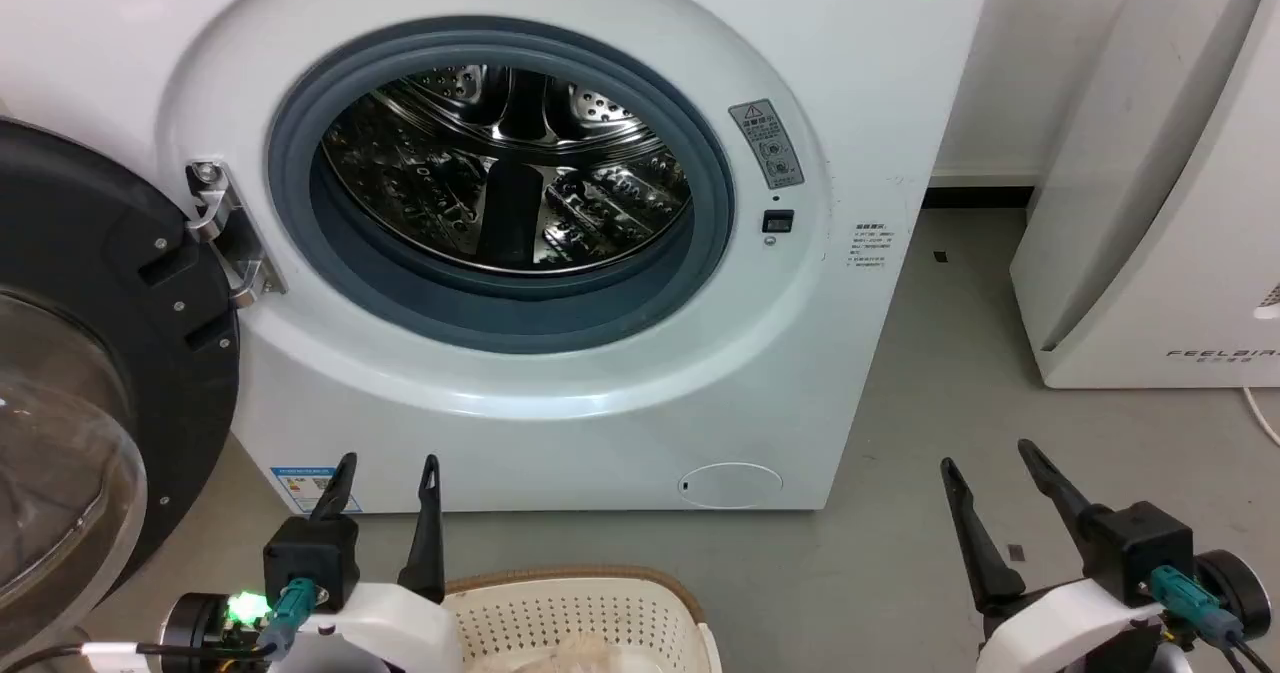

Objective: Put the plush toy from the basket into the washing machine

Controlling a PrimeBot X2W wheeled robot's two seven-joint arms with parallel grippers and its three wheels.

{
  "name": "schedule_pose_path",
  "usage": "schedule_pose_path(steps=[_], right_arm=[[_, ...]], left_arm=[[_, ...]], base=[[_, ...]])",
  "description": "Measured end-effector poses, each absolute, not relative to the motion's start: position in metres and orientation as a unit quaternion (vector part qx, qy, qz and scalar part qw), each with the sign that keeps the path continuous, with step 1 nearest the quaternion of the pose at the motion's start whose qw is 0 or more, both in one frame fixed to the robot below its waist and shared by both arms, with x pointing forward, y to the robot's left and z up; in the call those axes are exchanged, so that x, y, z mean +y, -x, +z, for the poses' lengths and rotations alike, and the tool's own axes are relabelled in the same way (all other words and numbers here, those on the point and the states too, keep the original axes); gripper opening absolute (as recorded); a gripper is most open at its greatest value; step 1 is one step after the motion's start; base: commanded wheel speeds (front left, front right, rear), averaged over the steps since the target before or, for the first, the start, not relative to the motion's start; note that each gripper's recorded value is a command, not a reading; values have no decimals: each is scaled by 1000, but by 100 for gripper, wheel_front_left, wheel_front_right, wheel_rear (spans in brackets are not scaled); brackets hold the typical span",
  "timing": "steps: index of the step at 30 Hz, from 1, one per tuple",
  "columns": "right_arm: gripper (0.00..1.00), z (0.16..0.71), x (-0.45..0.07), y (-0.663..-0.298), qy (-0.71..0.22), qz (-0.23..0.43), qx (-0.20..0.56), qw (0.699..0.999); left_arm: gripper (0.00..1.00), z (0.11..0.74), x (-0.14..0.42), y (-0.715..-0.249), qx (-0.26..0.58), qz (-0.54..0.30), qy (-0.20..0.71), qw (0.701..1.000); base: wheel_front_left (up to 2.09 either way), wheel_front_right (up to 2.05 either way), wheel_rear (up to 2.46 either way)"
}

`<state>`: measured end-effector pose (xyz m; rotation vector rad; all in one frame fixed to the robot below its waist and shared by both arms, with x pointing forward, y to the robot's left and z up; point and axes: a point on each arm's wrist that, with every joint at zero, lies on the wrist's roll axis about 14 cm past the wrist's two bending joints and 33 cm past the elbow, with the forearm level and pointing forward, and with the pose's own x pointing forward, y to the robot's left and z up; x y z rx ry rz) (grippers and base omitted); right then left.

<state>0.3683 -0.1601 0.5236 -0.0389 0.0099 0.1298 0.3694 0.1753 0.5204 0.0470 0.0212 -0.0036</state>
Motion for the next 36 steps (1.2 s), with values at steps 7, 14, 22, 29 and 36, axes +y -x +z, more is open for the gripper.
schedule_pose_path(steps=[7,14,22,29,36], right_arm=[[100,524,-162,-369,18,61,1,998],[100,521,-167,-370,15,55,1,998],[100,518,-171,-373,13,49,0,999],[100,512,-174,-375,11,45,5,999],[100,503,-180,-378,5,35,15,999]], left_arm=[[100,516,171,-370,12,-8,-23,1000],[100,504,165,-372,27,-17,-19,999],[100,484,155,-379,52,-32,-15,998],[100,465,148,-387,77,-45,-14,996],[100,442,141,-394,109,-60,-18,992]], base=[[0,0,0],[0,0,0],[0,0,0],[0,0,0],[0,0,0]])
